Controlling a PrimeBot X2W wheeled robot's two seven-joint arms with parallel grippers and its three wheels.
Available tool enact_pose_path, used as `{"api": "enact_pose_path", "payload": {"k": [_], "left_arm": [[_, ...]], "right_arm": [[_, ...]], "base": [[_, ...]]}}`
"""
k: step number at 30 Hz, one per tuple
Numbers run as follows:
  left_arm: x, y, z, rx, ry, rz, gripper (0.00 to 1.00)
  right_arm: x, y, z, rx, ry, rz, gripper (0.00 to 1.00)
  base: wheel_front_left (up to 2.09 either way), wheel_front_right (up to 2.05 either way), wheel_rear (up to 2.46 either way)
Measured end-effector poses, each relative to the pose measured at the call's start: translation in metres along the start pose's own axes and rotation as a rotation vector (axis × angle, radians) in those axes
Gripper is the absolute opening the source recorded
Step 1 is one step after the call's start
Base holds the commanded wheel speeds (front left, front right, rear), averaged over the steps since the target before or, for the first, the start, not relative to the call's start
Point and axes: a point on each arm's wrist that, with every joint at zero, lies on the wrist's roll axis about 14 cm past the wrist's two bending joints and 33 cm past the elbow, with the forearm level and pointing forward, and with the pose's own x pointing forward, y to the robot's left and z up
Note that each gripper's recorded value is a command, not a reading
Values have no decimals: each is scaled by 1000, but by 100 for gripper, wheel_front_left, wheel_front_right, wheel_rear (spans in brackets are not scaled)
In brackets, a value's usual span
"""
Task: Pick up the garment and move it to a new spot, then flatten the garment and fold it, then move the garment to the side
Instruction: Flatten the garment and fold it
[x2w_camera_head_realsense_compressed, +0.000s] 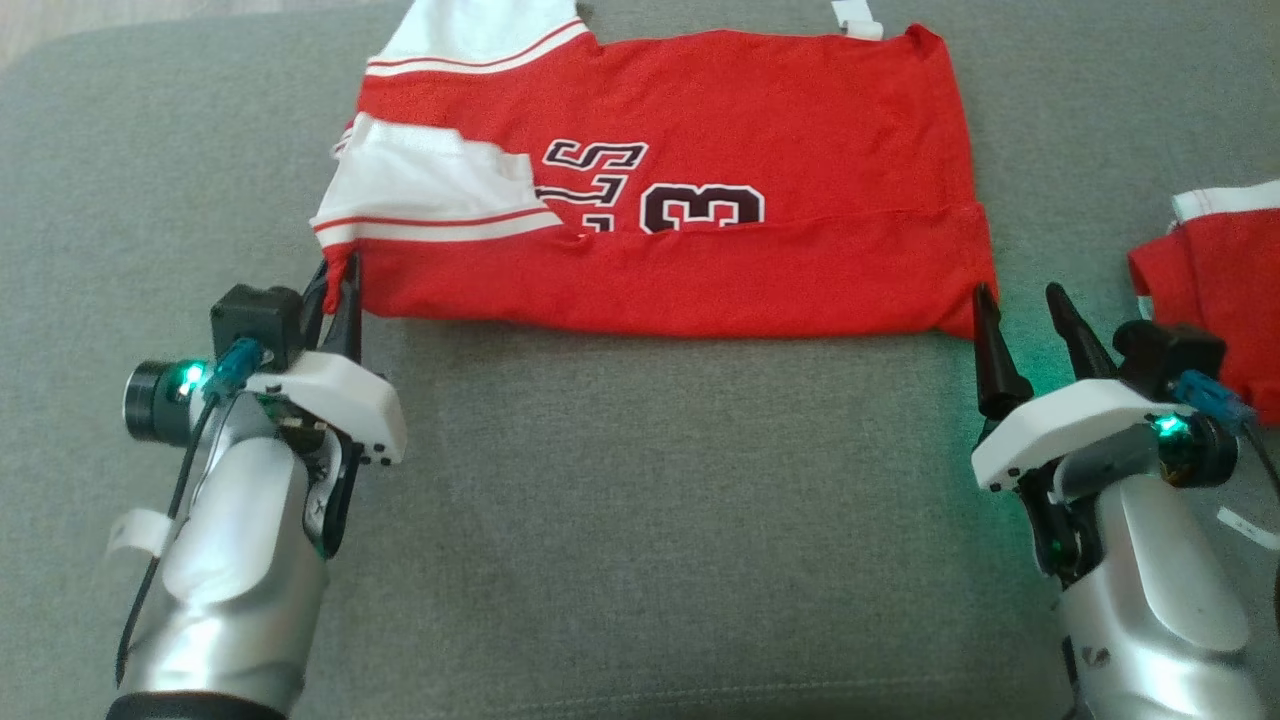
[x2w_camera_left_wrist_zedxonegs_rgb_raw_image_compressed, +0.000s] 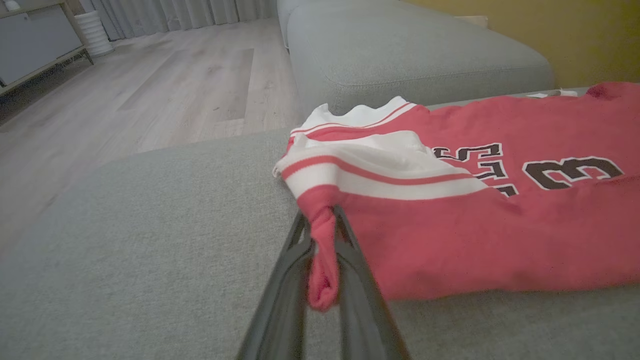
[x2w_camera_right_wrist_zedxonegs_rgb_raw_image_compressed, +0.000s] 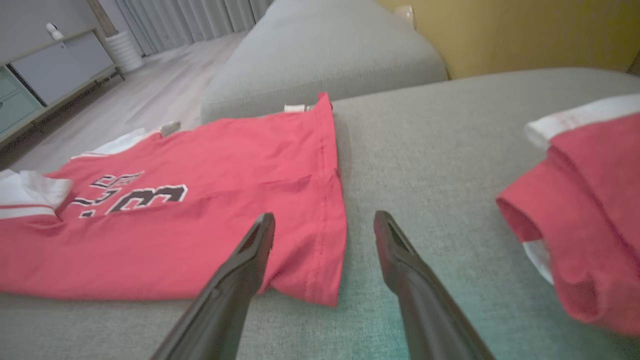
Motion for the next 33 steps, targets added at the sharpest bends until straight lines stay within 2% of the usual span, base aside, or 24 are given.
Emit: {"api": "enact_pose_path", "payload": {"k": [11,19,21,33], "left_arm": [[-5,-3,7,19,-32,-26,0],[-4,-8,-8,19,4,-44,0],[-6,-7,-10,18,11,-48,0],[-28,-8,-7,18,11,-39,0]], "right_arm": [[18,0,-44,56,197,-16,100],[42,12,-43,30,219,22,100],[43,14,-43,12,220,29,0],[24,10,-23,-101,112,24,0]], "base": [[0,0,0],[0,0,0],[0,0,0],[0,0,0]]}}
